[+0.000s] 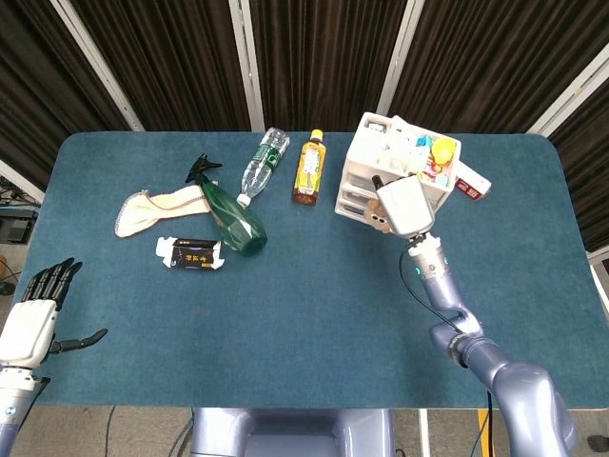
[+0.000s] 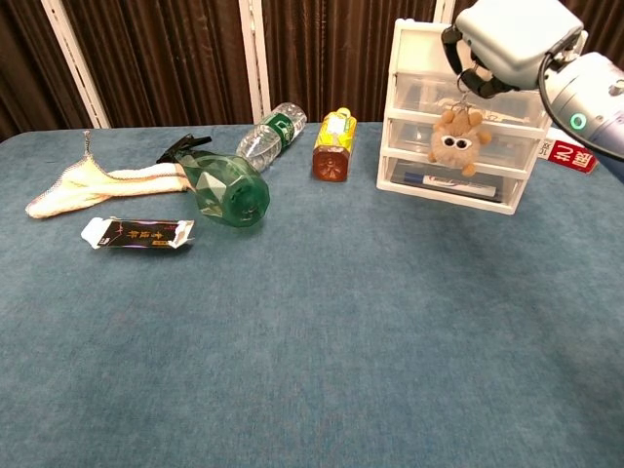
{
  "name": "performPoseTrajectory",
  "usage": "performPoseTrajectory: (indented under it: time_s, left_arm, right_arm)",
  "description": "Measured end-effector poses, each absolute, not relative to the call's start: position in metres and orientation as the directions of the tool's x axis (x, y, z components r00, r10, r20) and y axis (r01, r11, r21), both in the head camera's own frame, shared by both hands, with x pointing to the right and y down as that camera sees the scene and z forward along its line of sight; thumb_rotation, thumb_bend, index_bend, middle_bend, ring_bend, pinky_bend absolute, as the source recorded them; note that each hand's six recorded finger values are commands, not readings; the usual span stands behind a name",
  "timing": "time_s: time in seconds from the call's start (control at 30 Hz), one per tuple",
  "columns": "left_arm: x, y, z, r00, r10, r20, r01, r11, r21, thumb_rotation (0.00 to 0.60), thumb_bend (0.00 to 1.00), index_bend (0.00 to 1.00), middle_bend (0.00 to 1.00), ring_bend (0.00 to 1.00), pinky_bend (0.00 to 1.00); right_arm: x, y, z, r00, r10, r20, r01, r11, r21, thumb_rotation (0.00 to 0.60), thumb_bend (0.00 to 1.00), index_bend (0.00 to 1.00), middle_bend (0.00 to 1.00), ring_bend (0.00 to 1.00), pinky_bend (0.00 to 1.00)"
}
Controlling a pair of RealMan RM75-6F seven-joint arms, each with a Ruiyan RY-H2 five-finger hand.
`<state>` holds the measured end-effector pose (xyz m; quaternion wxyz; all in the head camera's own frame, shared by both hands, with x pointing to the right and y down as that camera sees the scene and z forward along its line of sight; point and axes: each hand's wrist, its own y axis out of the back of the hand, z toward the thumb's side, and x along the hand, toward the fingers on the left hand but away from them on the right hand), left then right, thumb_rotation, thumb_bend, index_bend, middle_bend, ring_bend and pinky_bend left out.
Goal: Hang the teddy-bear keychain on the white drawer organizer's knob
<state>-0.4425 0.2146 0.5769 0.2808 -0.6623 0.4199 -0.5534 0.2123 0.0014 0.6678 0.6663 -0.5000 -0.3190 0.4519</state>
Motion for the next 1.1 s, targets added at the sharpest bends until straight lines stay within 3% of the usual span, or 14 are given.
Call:
performPoseTrajectory:
  time_s: [0.23, 0.6, 1.1]
  left_arm:
    - [-0.443, 0.214, 0.577, 0.032, -0.868, 0.496, -0.245, -0.488, -0.838, 0.481, 0.07, 0.0, 0.0, 0.0, 0.0]
    - [-0.443, 0.214, 0.577, 0.032, -0.868, 0.495, -0.245, -0.487, -0.839, 0.483, 0.07, 0.0, 0.0, 0.0, 0.0]
    - [-0.442, 0.215, 0.577, 0.04, -0.868, 0.494, -0.242, -0.488, -0.838, 0.484, 0.06, 0.0, 0.0, 0.0, 0.0]
  right_arm:
    - [0.211, 0.002, 0.673, 0.382, 0.923, -0.039, -0.306, 0.087, -0.948, 0.6, 0.32, 0.56, 1.0, 1.0, 0.93]
    - [0.21, -0.003, 0.669, 0.379, 0.925, -0.023, -0.325, 0.11, -0.939, 0.6, 0.32, 0.55, 1.0, 1.0, 0.93]
    - [0.211, -0.001, 0.655, 0.397, 0.917, 0.022, -0.298, 0.152, -0.942, 0.6, 0.2, 0.25, 1.0, 1.0, 0.93]
